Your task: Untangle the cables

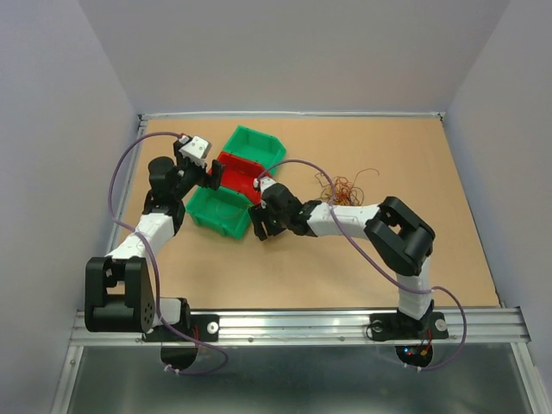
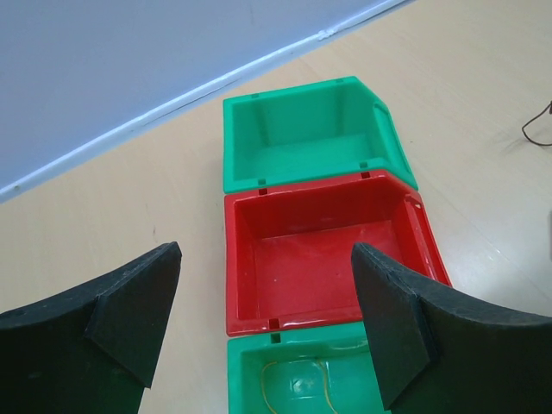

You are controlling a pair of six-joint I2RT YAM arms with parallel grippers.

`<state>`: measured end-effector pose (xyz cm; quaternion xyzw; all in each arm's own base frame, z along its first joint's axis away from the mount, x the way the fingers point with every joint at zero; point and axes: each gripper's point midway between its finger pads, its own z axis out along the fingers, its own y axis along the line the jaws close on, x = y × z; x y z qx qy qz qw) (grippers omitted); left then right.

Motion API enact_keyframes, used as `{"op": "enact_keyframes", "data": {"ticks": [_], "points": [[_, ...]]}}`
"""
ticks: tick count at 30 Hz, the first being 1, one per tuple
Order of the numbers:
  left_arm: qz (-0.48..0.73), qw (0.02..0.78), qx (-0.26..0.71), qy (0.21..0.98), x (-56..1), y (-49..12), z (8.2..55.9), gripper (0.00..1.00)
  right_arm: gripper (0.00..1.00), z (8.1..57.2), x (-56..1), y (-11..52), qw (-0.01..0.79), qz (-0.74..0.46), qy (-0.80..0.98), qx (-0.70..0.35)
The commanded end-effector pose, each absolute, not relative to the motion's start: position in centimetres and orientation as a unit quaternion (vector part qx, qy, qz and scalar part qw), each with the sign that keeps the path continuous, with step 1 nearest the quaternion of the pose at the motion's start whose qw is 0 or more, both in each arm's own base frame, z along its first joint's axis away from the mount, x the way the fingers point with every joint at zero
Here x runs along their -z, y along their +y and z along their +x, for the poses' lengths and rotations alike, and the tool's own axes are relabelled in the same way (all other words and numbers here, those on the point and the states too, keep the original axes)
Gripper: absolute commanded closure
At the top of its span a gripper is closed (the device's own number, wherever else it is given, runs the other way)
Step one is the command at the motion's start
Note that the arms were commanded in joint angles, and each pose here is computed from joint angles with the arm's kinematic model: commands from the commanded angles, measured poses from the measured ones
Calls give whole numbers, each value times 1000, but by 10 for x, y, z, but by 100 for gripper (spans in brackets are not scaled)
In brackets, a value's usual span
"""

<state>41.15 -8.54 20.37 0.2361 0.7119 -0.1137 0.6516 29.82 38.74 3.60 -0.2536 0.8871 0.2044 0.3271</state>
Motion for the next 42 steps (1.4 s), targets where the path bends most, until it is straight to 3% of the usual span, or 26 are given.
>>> {"op": "enact_keyframes", "data": {"ticks": [1,3,4,5,13,28,37,42], "points": [[240,689,96,677,-242,-84,420,9,50,295,-24,396,297,-280,894,-187],[239,688,95,678,-241,-83,421,9,73,296,-29,400,304,-287,889,-185],[238,689,94,678,-241,-83,421,9,92,295,-32,401,307,-293,887,-184],[238,689,94,678,-241,-83,421,9,99,296,-42,403,316,-295,882,-189],[221,689,79,686,-242,-75,427,9,99,304,-100,424,389,-331,839,-189],[210,684,79,694,-239,-71,431,9,99,341,-143,471,454,-343,800,-188],[186,683,74,702,-239,-60,437,9,99,373,-132,496,500,-374,766,-155],[131,680,80,717,-237,-26,446,9,99,360,-105,507,522,-407,721,-202]]}}
